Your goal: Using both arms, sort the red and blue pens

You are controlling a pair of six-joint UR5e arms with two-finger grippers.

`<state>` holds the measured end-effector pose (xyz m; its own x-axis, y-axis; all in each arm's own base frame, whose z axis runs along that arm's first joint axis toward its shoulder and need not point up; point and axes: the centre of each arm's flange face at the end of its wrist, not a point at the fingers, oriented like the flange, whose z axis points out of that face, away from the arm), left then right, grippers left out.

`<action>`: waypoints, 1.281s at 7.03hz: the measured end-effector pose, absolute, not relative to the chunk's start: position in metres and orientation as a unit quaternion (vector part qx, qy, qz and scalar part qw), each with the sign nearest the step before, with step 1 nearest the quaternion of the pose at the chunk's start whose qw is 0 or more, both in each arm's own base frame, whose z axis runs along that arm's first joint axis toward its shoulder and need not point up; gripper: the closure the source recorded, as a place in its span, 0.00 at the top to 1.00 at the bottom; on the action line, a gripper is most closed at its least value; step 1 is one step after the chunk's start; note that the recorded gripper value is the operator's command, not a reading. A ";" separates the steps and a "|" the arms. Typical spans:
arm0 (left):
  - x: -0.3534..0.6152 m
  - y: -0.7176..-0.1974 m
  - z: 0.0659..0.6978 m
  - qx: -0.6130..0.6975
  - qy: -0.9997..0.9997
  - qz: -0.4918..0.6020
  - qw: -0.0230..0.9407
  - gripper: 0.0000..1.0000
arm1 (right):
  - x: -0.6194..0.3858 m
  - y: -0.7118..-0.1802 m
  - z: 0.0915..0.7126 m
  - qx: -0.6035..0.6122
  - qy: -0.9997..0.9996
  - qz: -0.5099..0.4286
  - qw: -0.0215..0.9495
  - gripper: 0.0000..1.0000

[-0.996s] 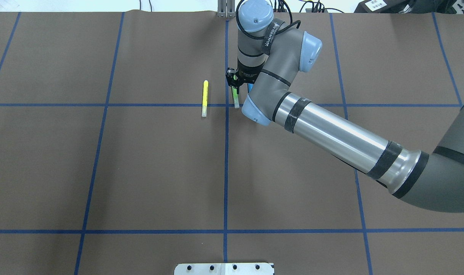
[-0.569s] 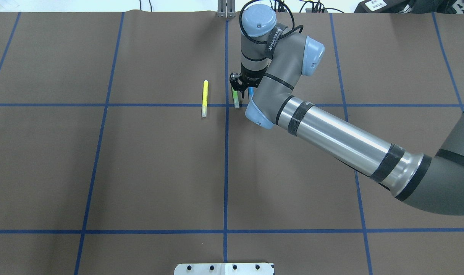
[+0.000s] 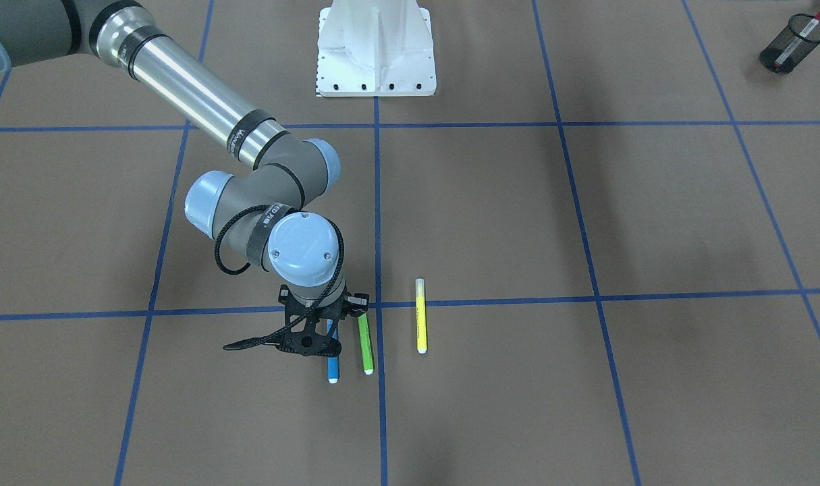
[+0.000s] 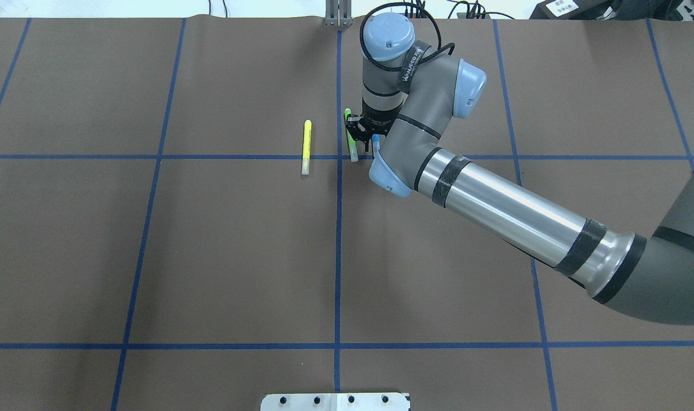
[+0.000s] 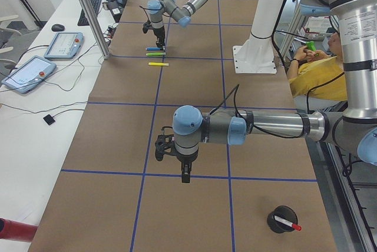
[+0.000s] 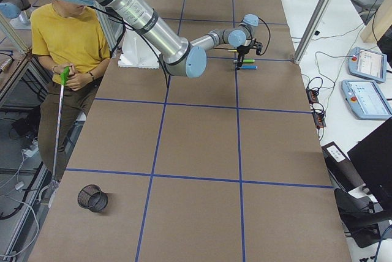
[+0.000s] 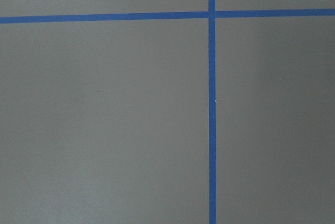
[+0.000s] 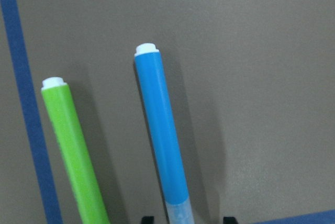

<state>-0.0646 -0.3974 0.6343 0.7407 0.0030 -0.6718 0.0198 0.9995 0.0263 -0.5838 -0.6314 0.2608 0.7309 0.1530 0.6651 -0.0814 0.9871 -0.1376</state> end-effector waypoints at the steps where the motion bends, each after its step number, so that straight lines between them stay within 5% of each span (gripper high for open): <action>1: -0.065 -0.397 0.634 0.016 0.360 -0.005 0.933 1.00 | -0.585 -0.630 0.262 -0.050 -0.361 0.061 0.929 0.52; 6: -0.065 -0.397 0.635 0.015 0.360 -0.005 0.933 1.00 | -0.588 -0.625 0.264 -0.052 -0.360 0.059 0.930 0.41; 9: -0.065 -0.397 0.635 0.016 0.360 -0.005 0.933 1.00 | -0.588 -0.625 0.268 -0.054 -0.358 0.059 0.930 0.24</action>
